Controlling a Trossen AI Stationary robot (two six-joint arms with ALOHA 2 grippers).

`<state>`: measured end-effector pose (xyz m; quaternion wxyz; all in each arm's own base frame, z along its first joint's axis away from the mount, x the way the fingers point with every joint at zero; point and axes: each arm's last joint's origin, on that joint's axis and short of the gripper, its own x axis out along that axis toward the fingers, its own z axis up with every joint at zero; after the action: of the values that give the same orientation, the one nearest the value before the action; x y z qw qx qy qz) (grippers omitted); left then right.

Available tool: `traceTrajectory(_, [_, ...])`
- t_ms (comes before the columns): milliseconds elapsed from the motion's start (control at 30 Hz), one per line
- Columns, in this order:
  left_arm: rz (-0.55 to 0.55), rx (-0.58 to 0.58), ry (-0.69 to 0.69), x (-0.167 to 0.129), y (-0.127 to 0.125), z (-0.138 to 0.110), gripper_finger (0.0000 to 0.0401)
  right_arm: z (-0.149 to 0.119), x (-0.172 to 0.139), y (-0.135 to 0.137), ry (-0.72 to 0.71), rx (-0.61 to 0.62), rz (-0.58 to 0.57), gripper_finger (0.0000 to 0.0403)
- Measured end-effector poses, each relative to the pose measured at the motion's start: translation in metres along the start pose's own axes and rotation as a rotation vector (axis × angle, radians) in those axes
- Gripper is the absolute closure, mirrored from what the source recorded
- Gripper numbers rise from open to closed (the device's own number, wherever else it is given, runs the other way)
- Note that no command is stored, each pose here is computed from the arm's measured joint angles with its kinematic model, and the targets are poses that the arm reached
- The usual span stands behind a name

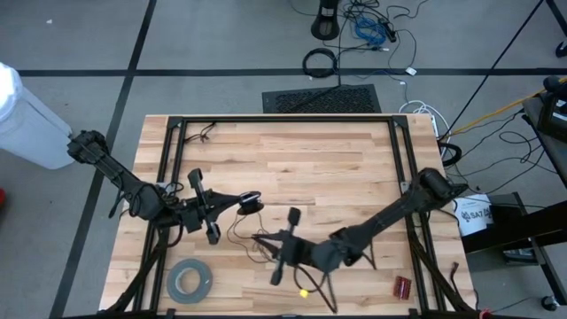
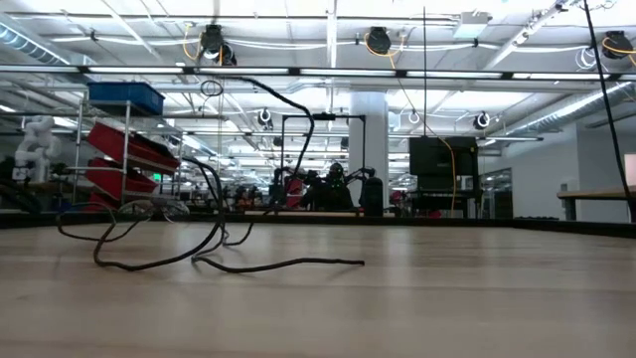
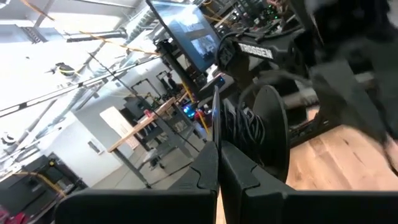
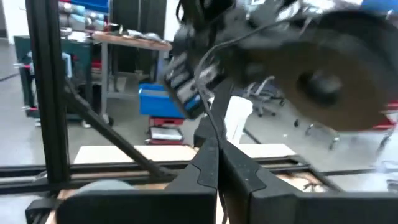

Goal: Coil cords
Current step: Uncoil the black wire from the spool

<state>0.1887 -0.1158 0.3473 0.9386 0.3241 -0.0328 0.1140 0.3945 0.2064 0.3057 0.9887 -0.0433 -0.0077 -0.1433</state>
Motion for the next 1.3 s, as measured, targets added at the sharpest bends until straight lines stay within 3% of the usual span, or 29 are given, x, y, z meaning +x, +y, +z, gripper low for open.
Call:
traceTrajectory(233, [0.012, 0.007, 0.001, 0.0, 0.001, 0.001, 0.0401, -0.032, 0.019, -0.003, 0.085, 0.005, -0.028, 0.0403])
traceTrajectory(400, [0.015, -0.001, -0.005, 0.0, 0.001, 0.001, 0.0401, -0.04, 0.025, -0.01, 0.139, 0.005, -0.062, 0.0403])
traceTrajectory(733, [0.015, -0.003, -0.007, 0.0, 0.001, 0.002, 0.0401, -0.026, 0.028, -0.013, 0.027, 0.005, -0.08, 0.0403])
traceTrajectory(933, [0.014, -0.003, -0.008, 0.0, 0.001, 0.002, 0.0401, -0.026, 0.023, -0.005, 0.029, 0.016, -0.011, 0.0403])
traceTrajectory(1300, [0.043, -0.05, -0.039, -0.001, 0.005, 0.005, 0.0401, -0.027, 0.029, -0.011, 0.034, 0.033, -0.01, 0.0403])
